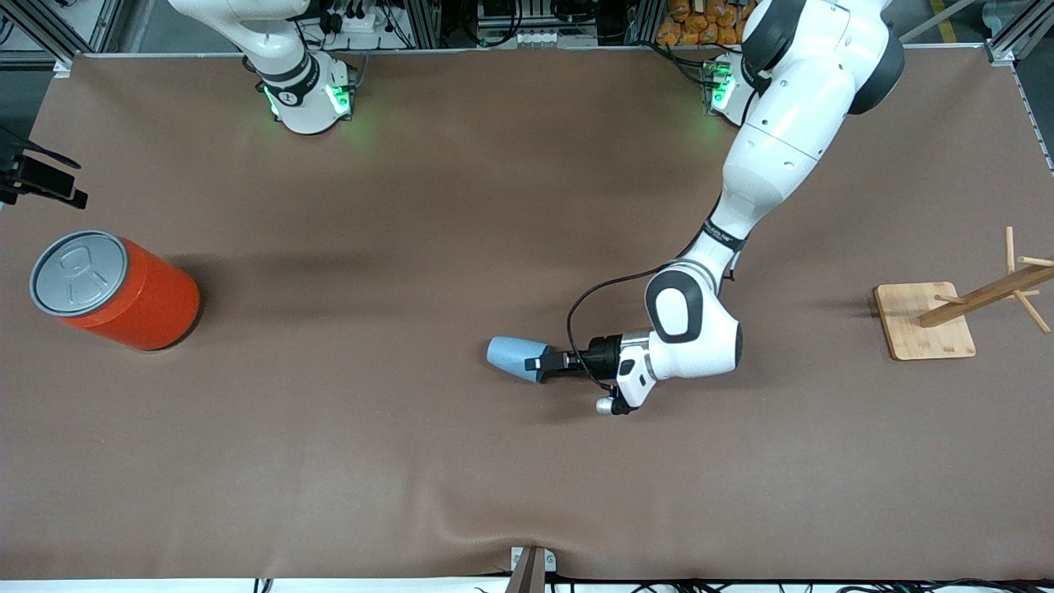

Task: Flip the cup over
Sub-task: 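Grasp the blue cup's rim with the left gripper, then carry the cup with the left gripper and stand it upright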

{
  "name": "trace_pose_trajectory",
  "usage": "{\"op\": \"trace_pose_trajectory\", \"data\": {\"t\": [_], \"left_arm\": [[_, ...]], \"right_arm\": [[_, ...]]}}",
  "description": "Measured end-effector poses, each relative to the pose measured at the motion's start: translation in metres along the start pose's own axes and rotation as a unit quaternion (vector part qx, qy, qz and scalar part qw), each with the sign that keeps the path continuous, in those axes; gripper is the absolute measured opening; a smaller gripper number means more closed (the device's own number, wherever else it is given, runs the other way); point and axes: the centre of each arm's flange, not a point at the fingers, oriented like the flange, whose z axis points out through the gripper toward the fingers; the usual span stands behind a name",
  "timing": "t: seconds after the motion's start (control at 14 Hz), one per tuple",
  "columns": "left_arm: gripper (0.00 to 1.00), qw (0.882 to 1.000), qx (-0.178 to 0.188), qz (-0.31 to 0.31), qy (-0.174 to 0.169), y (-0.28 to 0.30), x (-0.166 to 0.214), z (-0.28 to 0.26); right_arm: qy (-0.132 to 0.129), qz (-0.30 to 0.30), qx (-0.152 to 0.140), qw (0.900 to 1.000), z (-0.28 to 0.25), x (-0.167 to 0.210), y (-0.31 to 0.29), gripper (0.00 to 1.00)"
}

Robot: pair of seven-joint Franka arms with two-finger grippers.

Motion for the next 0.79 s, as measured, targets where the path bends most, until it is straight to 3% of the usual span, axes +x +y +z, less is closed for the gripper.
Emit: {"op": "trace_pose_trajectory", "data": {"t": [0.21,0.5,0.79], "left_arm": [[0.6,1.0,0.005,-0.003,-0.007,-0.006,-0.006,0.008],[0.16,1.0,0.003,-0.006,-0.011,-0.011,-0.009,0.01],[0.07,1.0,-0.009,-0.007,-0.01,0.003,-0.006,-0.008]], "right_arm": [[-0.005,0.02,0.001,1.0,-0.008,-0.005,-0.009,1.0],[-0.004,0.01,0.002,1.0,-0.017,-0.01,-0.022,1.0],[0.03,-0.023,-0.002,0.999,-0.018,-0.001,-0.064,1.0]]}}
